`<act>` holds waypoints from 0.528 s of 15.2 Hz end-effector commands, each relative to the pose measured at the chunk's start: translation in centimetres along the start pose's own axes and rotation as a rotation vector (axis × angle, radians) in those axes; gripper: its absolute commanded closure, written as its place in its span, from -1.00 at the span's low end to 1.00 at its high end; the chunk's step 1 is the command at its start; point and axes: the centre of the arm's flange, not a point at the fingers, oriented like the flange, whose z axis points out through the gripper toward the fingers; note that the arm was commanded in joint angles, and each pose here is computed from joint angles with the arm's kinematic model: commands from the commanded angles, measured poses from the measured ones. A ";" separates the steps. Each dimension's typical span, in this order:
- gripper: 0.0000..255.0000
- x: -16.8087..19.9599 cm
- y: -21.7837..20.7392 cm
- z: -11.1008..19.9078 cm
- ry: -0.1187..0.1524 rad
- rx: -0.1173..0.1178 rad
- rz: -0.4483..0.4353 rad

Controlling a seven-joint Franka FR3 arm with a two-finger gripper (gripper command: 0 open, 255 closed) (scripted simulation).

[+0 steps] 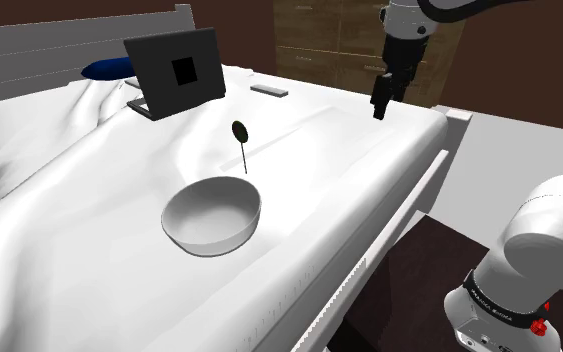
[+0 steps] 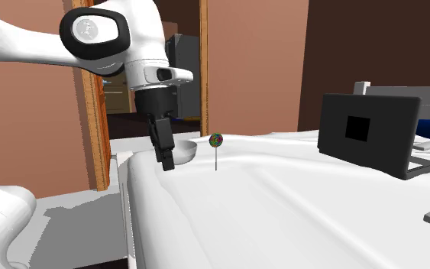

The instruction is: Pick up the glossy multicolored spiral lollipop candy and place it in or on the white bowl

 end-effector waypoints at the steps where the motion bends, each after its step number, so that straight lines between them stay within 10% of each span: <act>1: -1.00 0.0 0.0 0.0 0.000 0.000 0.000; 8: -1.00 3.5 -6.6 0.7 -0.068 0.131 0.297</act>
